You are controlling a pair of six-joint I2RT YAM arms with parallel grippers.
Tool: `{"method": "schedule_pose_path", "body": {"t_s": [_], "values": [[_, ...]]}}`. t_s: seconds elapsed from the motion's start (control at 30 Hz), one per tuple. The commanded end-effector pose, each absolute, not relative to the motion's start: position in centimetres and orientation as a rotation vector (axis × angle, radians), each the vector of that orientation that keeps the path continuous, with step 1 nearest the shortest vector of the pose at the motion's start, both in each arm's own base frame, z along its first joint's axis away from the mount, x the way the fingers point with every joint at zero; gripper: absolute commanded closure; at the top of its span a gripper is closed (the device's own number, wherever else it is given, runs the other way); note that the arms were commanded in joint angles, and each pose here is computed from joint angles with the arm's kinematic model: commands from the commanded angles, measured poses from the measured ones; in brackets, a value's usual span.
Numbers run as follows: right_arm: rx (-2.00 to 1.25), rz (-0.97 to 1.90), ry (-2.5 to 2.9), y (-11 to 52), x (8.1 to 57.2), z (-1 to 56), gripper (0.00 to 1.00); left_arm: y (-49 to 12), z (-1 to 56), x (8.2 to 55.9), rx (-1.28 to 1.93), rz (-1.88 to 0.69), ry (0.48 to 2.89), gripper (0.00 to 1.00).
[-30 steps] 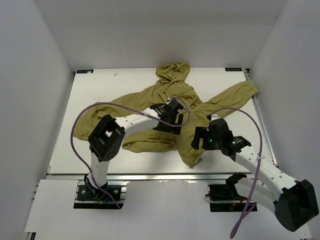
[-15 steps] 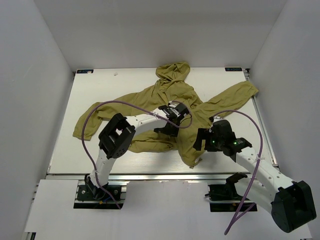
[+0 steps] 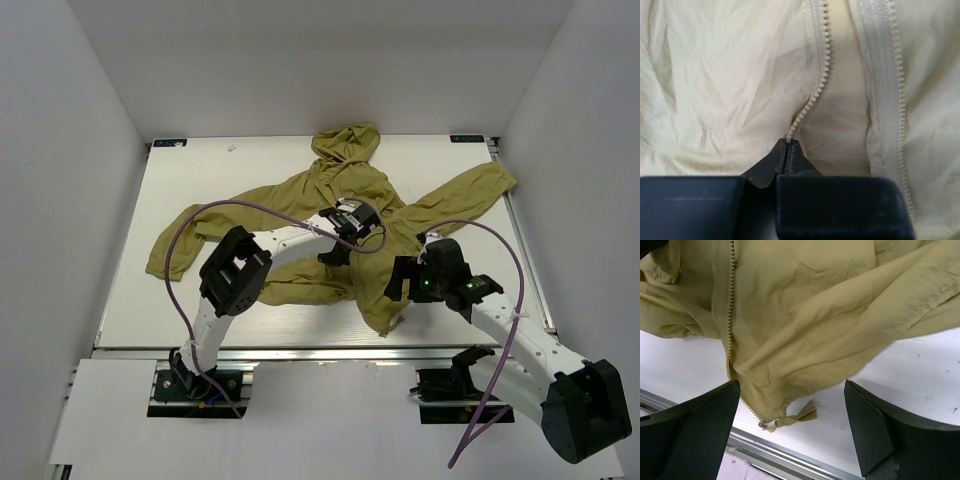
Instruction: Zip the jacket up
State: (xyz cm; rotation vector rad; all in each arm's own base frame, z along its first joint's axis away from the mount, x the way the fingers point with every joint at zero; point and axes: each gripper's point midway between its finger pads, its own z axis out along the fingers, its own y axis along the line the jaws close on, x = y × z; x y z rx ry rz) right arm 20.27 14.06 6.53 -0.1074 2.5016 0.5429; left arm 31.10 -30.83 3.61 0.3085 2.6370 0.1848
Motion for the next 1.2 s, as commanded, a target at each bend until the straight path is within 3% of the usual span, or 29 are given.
{"method": "schedule_pose_path", "body": {"t_s": [0.0,0.2,0.57,0.93,0.97,1.0,1.13,1.17], "values": [[-0.132,0.559,2.477,14.3,20.6,6.8,0.11,-31.8,6.7,31.8,0.298,0.076,2.576,1.00],[-0.164,0.579,2.474,14.5,20.5,7.0,0.11,-32.9,7.9,30.9,0.343,-0.049,2.586,1.00],[-0.219,0.655,2.477,15.4,19.7,7.0,0.11,-29.2,18.1,23.5,0.476,-0.339,2.572,1.00],[-0.228,0.681,2.480,15.9,19.9,7.1,0.11,-31.7,10.3,12.5,0.733,-0.448,2.872,1.00],[-0.226,0.682,2.479,16.0,20.0,7.2,0.11,-31.8,9.6,11.5,0.765,-0.465,2.893,0.93],[-0.229,0.685,2.476,16.0,20.1,7.3,0.11,-32.2,9.1,11.1,0.783,-0.477,2.904,0.64],[-0.273,0.737,2.436,16.8,20.4,8.4,0.11,-33.7,9.3,10.6,0.814,-0.541,2.877,0.02],[-0.292,0.770,2.426,17.3,20.3,8.9,0.11,-33.5,9.5,11.1,0.802,-0.515,2.859,0.02]]}}
